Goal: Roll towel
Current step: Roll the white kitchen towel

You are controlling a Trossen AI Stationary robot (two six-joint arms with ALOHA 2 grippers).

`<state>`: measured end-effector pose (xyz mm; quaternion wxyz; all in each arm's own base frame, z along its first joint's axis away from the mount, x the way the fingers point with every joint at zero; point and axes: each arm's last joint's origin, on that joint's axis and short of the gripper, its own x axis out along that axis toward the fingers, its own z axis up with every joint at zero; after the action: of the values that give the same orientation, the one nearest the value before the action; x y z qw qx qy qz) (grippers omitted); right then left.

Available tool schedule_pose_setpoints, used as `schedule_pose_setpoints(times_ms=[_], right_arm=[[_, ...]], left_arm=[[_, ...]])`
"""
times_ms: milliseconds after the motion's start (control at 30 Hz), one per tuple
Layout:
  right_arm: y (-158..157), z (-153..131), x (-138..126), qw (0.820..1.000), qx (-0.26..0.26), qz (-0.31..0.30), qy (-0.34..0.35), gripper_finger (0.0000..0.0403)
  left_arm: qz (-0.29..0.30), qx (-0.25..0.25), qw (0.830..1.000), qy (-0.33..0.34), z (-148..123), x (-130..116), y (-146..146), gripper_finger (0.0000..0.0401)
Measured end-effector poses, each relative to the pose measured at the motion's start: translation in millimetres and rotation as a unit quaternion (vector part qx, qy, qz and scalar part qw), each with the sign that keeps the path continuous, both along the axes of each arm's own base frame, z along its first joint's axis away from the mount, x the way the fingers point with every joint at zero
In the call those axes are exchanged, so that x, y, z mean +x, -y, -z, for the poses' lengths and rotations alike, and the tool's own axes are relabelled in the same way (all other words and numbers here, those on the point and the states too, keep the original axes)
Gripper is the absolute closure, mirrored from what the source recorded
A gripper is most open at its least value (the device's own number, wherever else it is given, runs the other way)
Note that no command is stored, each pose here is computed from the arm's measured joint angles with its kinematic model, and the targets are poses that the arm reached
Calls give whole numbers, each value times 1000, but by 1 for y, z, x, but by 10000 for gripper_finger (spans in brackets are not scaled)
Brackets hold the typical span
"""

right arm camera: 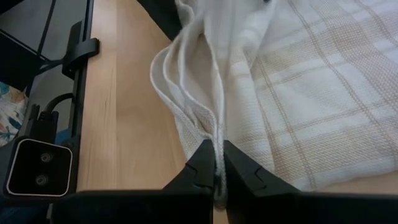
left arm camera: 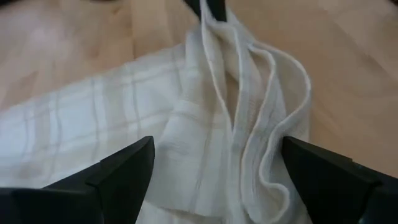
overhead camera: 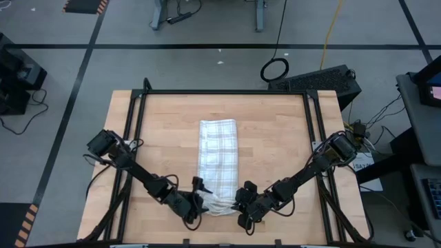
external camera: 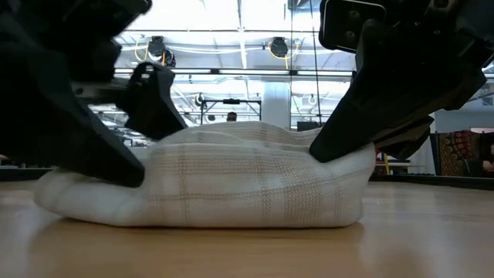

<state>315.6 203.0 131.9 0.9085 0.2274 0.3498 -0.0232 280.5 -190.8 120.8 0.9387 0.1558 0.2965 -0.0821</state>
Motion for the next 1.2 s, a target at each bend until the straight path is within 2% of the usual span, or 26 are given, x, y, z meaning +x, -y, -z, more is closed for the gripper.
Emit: schedule_pose_setpoints(times_ms=[67, 133, 233, 367, 600, 700, 867, 1033, 1200], right_arm=[[0, 0, 0, 1000, 2, -2, -1, 399], [-1, 0, 0, 1000, 9, -8, -5, 399], [-1, 0, 0, 1000, 8, -10, -5, 399], [-1, 0, 0, 1000, 8, -9, -5, 399], [-1, 0, 0, 1000, 10, -7, -5, 399], [-1, 0, 0, 1000, 10, -7, -5, 399], [-1, 0, 0, 1000, 10, -7, -5, 399], [-1, 0, 0, 1000, 9, -6, -5, 399], [-1, 0, 0, 1000, 9, -6, -5, 399]], left_arm=[[-1, -13, 1000, 13, -10, -1, 1, 47], [-26, -48, 998, 14, -17, -1, -1, 44], [-67, -88, 993, -29, -12, -1, -11, 21], [-44, -116, 991, -39, -10, -2, -5, 6], [-16, -111, 993, -26, -13, -10, 9, 2], [-27, -125, 991, -28, -14, -14, 12, 1], [-61, -95, 993, -29, -10, -25, 19, 1], [-74, -105, 992, 4, -13, -32, 29, 1], [-84, -109, 991, 1, -11, -42, 37, 1]])
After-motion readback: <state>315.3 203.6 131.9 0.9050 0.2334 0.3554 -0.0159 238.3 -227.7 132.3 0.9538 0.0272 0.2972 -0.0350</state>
